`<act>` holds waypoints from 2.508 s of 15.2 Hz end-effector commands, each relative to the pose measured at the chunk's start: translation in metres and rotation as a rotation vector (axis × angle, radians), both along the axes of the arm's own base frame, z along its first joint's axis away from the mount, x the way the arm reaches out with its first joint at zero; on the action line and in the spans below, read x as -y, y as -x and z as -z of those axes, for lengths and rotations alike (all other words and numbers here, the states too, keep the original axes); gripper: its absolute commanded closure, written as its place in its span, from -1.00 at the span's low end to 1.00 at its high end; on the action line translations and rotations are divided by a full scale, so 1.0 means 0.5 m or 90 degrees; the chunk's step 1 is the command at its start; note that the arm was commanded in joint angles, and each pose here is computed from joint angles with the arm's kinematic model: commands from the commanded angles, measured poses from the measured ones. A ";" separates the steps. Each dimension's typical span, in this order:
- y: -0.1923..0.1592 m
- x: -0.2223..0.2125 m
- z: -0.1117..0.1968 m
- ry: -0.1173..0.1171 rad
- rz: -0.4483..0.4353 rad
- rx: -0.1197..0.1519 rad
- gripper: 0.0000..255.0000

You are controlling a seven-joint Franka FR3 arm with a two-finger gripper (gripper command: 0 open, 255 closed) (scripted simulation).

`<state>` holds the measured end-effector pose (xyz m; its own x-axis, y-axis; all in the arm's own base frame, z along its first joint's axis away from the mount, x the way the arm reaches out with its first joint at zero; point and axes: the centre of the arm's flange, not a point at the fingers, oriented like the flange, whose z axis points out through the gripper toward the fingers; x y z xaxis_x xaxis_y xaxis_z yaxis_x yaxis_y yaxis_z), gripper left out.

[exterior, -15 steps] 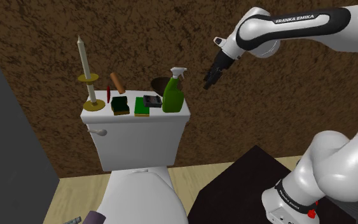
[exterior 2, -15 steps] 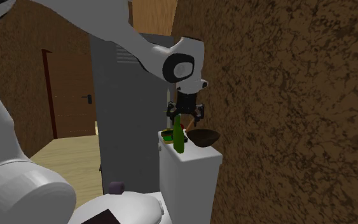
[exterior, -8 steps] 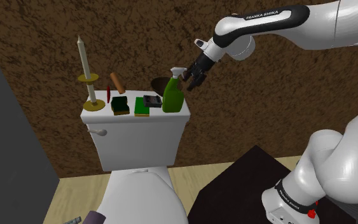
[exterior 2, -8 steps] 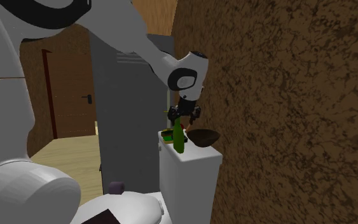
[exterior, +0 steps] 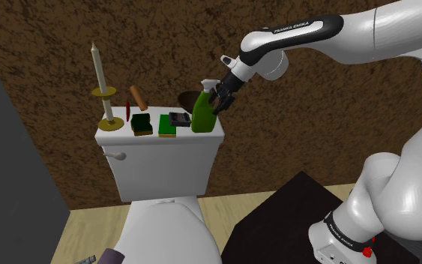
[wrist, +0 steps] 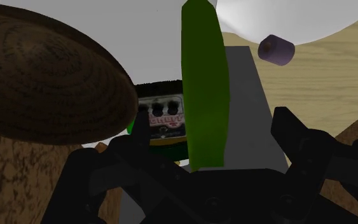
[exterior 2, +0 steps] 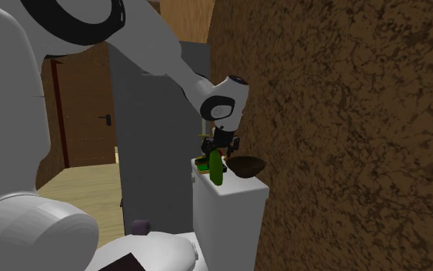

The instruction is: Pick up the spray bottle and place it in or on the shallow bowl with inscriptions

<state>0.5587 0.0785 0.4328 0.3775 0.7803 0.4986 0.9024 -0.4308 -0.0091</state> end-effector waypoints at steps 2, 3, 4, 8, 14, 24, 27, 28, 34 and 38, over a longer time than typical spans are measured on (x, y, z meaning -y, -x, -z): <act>-0.003 -0.003 0.004 0.000 0.000 0.000 -1.00; -0.003 -0.003 0.004 0.000 0.000 0.000 -1.00; -0.003 -0.003 0.004 0.000 0.000 0.000 -1.00; -0.003 -0.003 0.004 0.000 0.000 0.000 1.00; -0.003 -0.002 0.004 0.000 0.000 0.000 1.00; -0.003 -0.003 -0.070 0.000 0.000 0.000 1.00; -0.003 -0.003 -0.102 0.000 0.000 0.000 1.00; -0.003 -0.003 -0.112 0.000 0.000 0.000 1.00; -0.003 -0.003 -0.176 0.000 0.000 0.000 1.00; -0.003 -0.003 -0.218 0.000 0.000 0.000 1.00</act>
